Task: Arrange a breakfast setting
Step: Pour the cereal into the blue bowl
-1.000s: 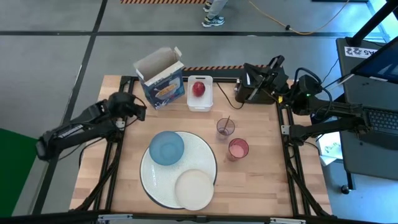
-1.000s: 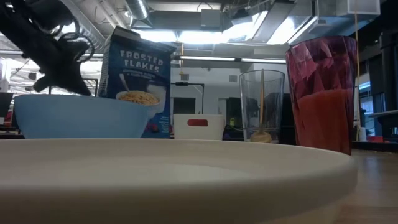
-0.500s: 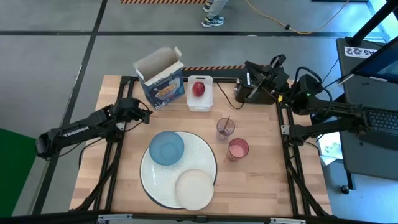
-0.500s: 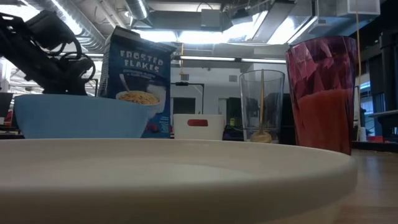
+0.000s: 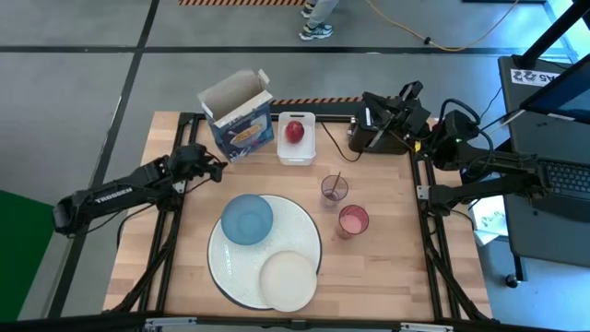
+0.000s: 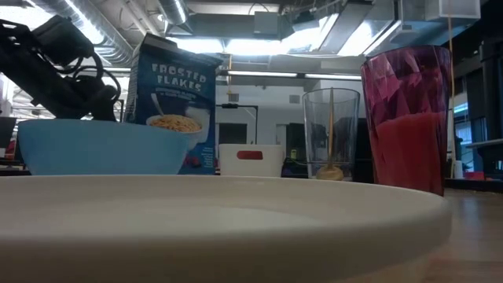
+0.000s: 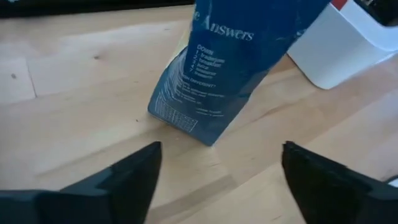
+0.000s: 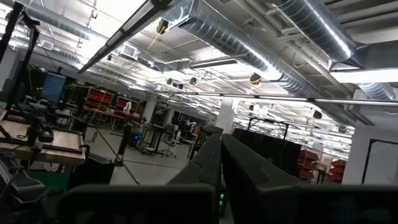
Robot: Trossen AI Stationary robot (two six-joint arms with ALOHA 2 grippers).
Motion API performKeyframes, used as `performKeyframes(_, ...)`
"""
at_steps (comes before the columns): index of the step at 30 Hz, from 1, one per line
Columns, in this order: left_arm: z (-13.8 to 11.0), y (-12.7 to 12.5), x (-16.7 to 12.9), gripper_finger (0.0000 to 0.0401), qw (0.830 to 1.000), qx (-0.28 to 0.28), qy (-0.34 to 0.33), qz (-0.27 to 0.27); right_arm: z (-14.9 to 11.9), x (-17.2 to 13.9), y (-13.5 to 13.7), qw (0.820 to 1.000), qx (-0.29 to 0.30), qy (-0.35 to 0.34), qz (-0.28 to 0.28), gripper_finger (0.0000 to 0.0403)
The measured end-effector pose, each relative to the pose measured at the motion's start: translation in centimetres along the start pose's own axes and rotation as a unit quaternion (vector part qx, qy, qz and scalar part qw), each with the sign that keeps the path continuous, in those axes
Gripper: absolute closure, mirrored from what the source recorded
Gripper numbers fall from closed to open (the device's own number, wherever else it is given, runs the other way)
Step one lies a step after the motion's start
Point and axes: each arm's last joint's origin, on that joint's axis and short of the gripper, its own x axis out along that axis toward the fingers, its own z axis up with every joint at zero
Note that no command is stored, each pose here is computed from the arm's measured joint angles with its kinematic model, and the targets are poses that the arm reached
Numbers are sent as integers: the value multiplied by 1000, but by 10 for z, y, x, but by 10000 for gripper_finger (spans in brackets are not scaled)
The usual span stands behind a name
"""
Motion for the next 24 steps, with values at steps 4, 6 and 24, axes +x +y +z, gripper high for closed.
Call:
performKeyframes(4, 1, 2, 0, 24, 999, 25, -16, 30, 0, 0, 0, 1000, 0, 0, 0, 388)
performKeyframes(6, 2, 3, 0, 8, 998, 35, -26, 52, 0, 0, 0, 1000, 0, 0, 0, 388)
performKeyframes(24, 5, -2, 13, 2, 993, 104, -16, 59, 1, 0, -1, 1000, 16, -8, -1, 388)
